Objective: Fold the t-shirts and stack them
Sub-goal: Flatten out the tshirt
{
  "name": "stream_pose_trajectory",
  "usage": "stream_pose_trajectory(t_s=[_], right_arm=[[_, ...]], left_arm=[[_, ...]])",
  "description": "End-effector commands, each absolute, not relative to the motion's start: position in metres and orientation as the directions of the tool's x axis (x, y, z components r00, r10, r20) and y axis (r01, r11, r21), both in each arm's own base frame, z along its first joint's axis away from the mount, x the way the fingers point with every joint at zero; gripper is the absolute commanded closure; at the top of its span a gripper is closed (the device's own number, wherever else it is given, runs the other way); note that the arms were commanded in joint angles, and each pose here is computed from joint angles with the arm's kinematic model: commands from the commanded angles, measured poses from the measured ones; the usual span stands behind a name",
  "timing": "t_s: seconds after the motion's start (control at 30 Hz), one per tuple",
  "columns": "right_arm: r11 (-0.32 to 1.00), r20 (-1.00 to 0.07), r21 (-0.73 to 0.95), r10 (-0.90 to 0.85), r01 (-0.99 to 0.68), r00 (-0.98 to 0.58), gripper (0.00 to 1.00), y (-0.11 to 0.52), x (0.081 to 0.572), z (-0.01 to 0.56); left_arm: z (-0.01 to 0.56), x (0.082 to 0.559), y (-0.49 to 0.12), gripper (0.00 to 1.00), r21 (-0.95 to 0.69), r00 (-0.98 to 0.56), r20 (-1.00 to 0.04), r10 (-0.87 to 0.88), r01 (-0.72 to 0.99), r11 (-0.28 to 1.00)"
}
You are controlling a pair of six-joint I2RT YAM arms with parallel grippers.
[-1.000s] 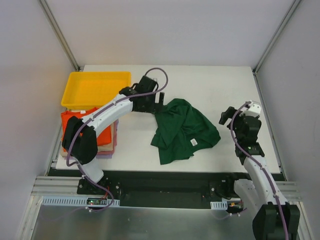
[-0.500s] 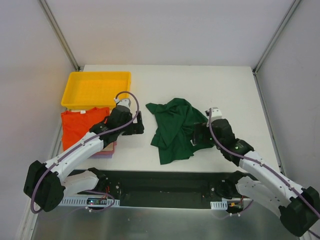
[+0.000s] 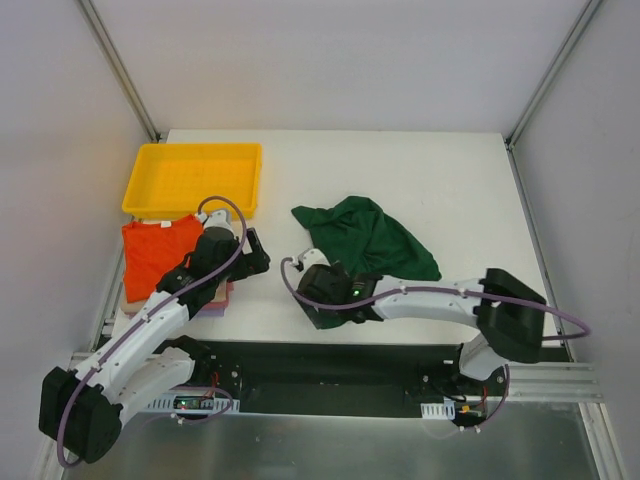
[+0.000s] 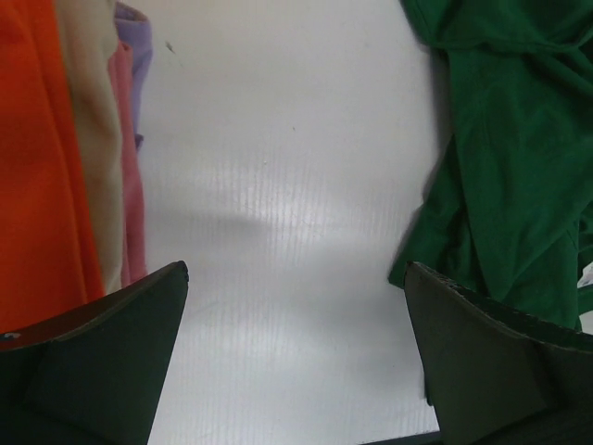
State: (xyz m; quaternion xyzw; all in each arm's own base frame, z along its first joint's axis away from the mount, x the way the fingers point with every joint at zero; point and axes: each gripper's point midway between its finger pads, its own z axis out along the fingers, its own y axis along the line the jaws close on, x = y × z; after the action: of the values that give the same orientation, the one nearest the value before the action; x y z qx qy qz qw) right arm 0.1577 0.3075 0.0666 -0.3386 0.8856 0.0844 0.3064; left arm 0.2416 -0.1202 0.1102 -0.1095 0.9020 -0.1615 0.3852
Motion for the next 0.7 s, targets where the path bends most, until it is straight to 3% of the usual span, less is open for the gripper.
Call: stream_pose_trajectory(t_s=[0.0, 0.2, 0.57, 0.67], right_arm=[[0.792, -0.538, -0.184, -0.576, -0.582, -0.615, 0.19, 0.308, 0.161, 0.059], [0.814, -0.440, -0.067, -0.544, -0.578, -0.715, 0.26, 0.310, 0.132, 0.033], [0.819, -0.360, -0.080, -0.555, -0.568, -0.750, 0.37, 0.310, 0.125, 0.007], [0.832, -0.344, -0.099, -0.543, -0.546, -0.766, 0.51, 0.301, 0.125, 0.003]], left_arm=[[0.106, 0.239, -0.102, 0.01, -0.394, -0.649, -0.652, -0.393, -0.153, 0.906], [0.102, 0.237, -0.091, 0.01, -0.413, -0.638, -0.635, -0.436, -0.197, 0.889], [0.094, 0.237, -0.091, 0.01, -0.409, -0.660, -0.608, -0.441, -0.215, 0.887], [0.094, 0.236, -0.091, 0.01, -0.411, -0.659, -0.608, -0.442, -0.215, 0.886]])
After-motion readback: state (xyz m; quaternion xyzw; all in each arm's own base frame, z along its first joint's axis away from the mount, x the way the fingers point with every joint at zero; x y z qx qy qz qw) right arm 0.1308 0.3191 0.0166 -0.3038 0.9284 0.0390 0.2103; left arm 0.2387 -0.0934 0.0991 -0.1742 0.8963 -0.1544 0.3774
